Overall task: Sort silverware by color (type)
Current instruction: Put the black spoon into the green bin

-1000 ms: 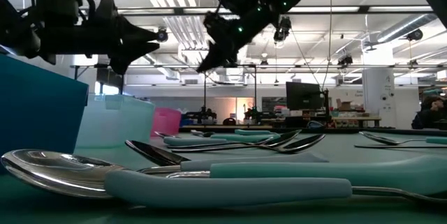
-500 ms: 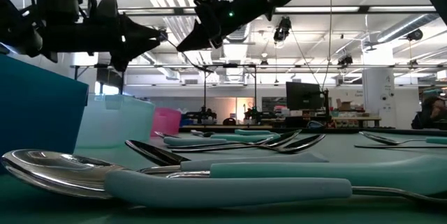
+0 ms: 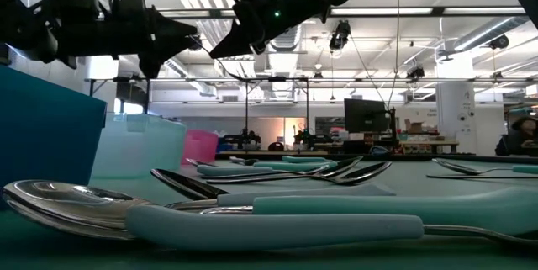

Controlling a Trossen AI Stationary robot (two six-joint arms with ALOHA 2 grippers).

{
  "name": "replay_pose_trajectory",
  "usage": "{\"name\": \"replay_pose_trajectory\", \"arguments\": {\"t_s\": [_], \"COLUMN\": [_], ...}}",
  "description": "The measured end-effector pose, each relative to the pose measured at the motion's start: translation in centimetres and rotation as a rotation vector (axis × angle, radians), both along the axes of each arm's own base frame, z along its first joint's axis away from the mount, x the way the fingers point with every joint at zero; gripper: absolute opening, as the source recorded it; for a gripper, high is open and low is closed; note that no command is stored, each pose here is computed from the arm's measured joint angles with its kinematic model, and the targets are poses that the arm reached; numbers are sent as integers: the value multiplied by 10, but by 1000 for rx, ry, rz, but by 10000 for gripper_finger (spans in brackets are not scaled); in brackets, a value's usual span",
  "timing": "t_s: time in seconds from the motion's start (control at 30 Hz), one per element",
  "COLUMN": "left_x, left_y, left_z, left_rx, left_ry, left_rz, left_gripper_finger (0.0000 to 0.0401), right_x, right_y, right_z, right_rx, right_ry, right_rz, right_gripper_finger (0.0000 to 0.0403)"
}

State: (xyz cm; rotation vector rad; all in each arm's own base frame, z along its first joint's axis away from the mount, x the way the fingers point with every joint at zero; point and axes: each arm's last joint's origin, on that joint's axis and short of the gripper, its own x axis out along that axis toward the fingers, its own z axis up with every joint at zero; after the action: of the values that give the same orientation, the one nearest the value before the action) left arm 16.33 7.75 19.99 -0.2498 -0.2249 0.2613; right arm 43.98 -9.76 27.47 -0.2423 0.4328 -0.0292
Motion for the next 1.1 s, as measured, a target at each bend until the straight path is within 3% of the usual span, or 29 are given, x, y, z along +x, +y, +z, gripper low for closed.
{"name": "replay_pose_trajectory", "arguments": {"t_s": [0.2, 0.5, 0.77, 1.1], "left_x": [0, 0, 0, -15], "left_y": [0, 0, 0, -18], "left_z": [-1, -1, 0, 18], "left_rx": [-22, -17, -21, -110], "left_ry": [9, 7, 3, -58], "left_rz": [1, -1, -4, -400], "left_gripper_finger": [10, 1, 0, 0], "right_x": [0, -3, -8, -10], "right_y": [0, 1, 2, 2], "right_z": [1, 7, 20, 19], "right_rx": [-6, 5, 0, 44], "right_ry": [-7, -16, -44, -26], "right_rz": [1, 0, 3, -17], "right_gripper_finger": [8, 10, 52, 97]}}
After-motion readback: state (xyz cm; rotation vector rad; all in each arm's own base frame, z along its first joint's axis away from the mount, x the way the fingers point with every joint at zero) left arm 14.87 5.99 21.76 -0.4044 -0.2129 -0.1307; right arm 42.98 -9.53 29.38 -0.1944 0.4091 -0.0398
